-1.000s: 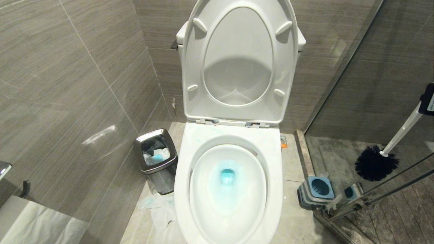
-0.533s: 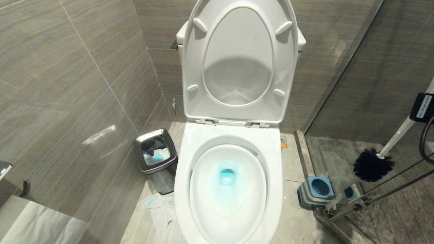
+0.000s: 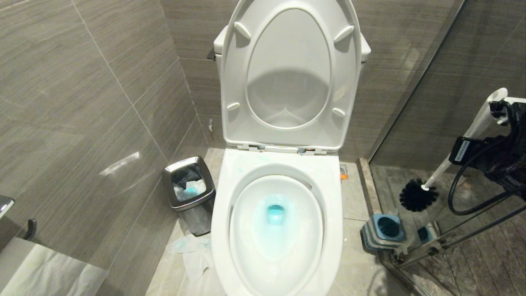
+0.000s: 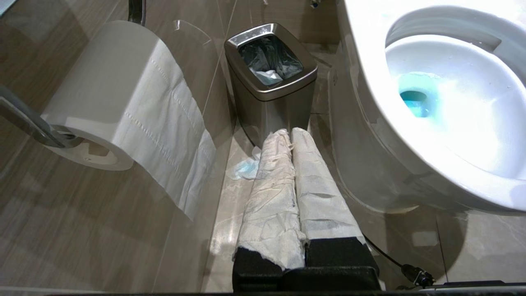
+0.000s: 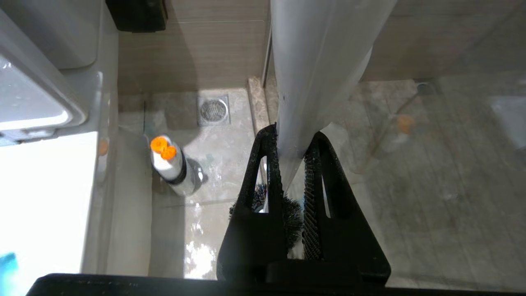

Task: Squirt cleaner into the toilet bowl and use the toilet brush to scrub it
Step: Put the toilet brush back

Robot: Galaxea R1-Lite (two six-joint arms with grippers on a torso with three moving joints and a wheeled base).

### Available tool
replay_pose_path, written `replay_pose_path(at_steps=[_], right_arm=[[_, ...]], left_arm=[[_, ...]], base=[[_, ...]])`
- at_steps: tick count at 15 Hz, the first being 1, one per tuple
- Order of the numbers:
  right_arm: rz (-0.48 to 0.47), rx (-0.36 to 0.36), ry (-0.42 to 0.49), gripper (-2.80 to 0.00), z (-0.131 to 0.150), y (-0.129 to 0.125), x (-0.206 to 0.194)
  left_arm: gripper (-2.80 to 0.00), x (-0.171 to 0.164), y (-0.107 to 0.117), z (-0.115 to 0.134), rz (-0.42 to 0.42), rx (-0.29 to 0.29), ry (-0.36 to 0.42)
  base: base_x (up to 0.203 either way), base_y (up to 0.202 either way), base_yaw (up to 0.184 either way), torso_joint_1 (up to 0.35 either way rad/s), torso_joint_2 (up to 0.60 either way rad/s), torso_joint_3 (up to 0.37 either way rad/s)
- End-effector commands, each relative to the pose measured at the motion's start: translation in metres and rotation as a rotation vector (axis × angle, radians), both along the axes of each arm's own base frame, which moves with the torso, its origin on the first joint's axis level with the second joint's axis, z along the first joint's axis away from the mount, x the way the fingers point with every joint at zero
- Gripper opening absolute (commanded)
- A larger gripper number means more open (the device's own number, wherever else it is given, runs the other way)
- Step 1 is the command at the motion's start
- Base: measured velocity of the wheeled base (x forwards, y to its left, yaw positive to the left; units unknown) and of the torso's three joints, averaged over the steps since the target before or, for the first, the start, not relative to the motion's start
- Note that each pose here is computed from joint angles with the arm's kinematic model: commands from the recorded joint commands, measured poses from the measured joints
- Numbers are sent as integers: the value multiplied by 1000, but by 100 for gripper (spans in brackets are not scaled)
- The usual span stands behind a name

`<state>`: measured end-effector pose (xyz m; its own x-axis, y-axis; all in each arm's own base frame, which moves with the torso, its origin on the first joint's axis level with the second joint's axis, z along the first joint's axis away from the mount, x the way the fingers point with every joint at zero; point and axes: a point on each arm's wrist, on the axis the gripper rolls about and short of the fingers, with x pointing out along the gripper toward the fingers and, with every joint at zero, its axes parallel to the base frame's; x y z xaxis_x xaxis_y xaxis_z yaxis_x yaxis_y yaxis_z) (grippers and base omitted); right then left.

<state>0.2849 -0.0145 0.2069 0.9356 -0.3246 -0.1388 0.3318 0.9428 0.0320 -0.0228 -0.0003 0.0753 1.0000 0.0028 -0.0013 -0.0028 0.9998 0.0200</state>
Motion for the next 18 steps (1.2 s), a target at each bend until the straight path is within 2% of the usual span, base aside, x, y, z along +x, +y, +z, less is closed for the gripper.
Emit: replay_pose_path(at_steps=[1,4,6,15,18], right_arm=[[-6,-6,14,-280,-34,-3,25],[-26,-54,-47,-280,-66,-12,39],[-31,-61,-12,-280,-91,-14,37],[-34,-49,23,-280,-149,-15,32],[-48,-9,53,-280,-163,-17,34]], left_arm=[[-280,0,0,0,0,0,1],[-280,0,0,0,0,0,0],[-280,0,0,0,0,0,0],[-280,0,0,0,0,0,1],[-280,0,0,0,-1,0,0]], base=[[0,0,0,0,0,0],[0,0,0,0,0,0],[0,0,0,0,0,0],[0,0,0,0,0,0],[0,0,0,0,0,0]])
